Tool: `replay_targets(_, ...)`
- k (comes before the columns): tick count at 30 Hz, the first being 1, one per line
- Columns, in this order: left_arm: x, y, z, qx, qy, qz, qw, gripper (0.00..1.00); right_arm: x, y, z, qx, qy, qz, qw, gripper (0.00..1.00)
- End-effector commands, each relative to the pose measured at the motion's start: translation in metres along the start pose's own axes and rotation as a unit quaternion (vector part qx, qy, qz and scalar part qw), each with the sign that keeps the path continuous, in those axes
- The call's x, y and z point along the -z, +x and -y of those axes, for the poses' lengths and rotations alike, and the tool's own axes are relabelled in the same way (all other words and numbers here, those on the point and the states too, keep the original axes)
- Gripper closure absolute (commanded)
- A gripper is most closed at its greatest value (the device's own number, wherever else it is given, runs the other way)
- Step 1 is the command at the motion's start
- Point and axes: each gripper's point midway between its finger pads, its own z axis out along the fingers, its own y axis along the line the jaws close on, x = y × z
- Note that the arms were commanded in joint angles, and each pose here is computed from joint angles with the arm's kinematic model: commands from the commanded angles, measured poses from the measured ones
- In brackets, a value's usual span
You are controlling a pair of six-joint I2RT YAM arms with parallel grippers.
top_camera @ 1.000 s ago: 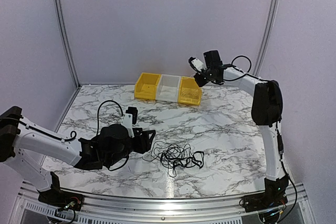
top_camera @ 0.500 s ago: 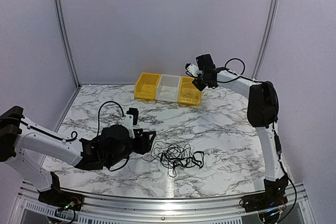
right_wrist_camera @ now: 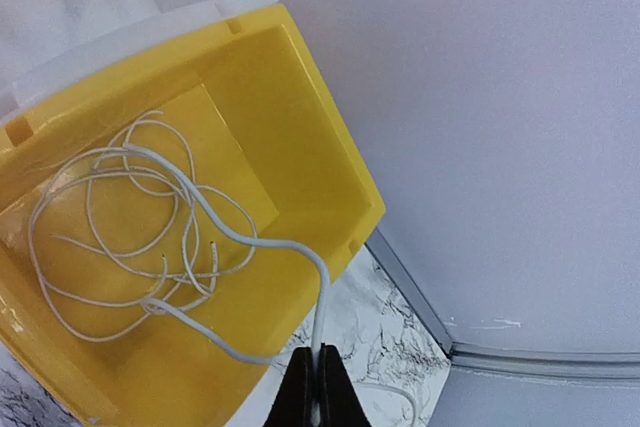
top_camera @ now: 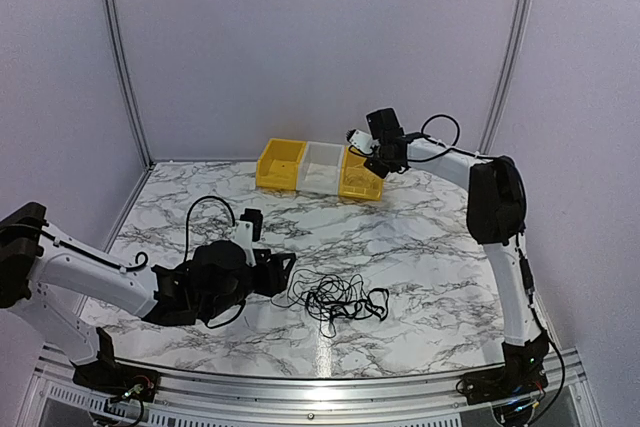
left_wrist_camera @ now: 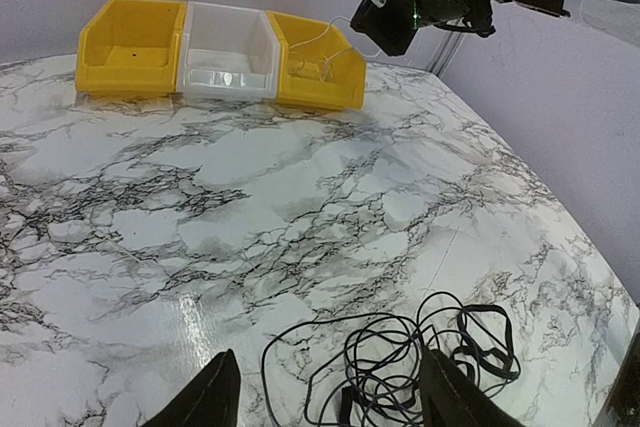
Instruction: Untangle the cables
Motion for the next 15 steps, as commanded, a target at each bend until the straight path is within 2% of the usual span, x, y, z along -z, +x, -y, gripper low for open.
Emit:
replay_targets(1, 0.003, 0.010, -0.008, -0.001, -0.007, -0.013, 1.000, 0.36, -0.001, -0.029, -0.013, 0.013, 0.012, 0.032, 0.999, 1.00)
replay_targets(4, 0.003, 0.010, -0.009, 0.002, -0.008, -0.013, 1.000, 0.36, -0.003, -0.038, -0.022, 0.015, 0.005, 0.046, 0.999, 0.99)
replay_targets(9, 0.004, 0.010, -0.009, 0.005, -0.008, -0.013, 1.000, 0.36, 0.002, -0.046, -0.023, 0.006, -0.011, 0.053, 0.999, 0.71)
replay_targets(12, 0.003, 0.011, -0.010, 0.006, -0.009, -0.015, 1.000, 0.36, 0.014, -0.046, -0.018, 0.003, -0.019, 0.053, 0.998, 0.65)
replay_targets(15, 0.002, 0.013, -0.010, 0.006, -0.010, -0.016, 1.000, 0.36, 0.034, -0.049, -0.009, -0.003, -0.029, 0.060, 0.998, 0.54)
